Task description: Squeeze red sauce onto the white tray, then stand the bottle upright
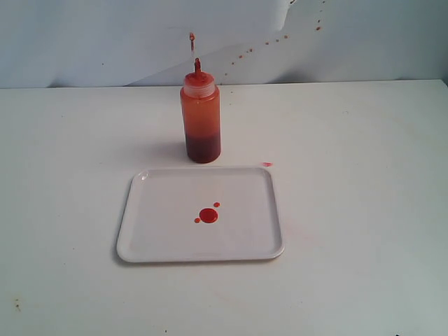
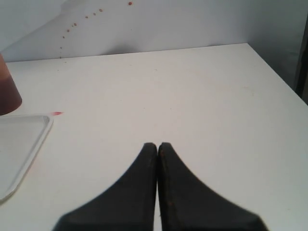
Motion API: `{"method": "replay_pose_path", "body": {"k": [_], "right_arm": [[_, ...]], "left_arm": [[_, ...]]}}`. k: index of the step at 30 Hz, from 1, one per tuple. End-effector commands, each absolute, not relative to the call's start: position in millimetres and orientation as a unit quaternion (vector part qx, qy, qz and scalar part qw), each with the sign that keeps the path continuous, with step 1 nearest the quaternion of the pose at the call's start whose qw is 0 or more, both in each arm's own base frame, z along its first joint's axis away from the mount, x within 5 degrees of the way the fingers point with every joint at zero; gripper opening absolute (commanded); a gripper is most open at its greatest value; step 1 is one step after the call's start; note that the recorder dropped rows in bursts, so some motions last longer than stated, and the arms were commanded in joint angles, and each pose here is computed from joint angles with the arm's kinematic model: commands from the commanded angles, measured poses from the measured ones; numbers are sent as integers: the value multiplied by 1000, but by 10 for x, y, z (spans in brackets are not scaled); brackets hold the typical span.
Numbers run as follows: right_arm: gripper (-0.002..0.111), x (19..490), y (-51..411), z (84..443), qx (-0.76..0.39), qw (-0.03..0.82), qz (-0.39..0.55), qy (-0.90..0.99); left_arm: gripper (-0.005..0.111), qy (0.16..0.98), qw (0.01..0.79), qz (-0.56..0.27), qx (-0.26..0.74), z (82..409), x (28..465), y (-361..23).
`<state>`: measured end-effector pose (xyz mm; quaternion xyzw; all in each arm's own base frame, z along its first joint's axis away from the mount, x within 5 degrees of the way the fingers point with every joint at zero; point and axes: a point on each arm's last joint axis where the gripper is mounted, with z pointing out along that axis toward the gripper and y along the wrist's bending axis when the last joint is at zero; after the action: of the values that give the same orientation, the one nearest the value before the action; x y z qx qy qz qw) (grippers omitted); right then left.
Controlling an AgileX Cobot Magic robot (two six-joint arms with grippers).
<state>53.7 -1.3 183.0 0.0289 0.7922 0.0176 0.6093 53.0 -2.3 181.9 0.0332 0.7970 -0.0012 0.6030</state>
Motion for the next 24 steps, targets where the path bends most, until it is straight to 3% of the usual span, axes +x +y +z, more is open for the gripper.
{"method": "replay_pose_path", "body": {"k": [1, 24], "right_arm": [[0, 534, -15, 1819, 34, 609, 19, 792], [0, 534, -29, 1821, 62, 610, 19, 789]], "left_arm": [[0, 795, 605, -3, 34, 1809, 531, -26], [0, 795, 605, -3, 35, 1809, 531, -26]]}}
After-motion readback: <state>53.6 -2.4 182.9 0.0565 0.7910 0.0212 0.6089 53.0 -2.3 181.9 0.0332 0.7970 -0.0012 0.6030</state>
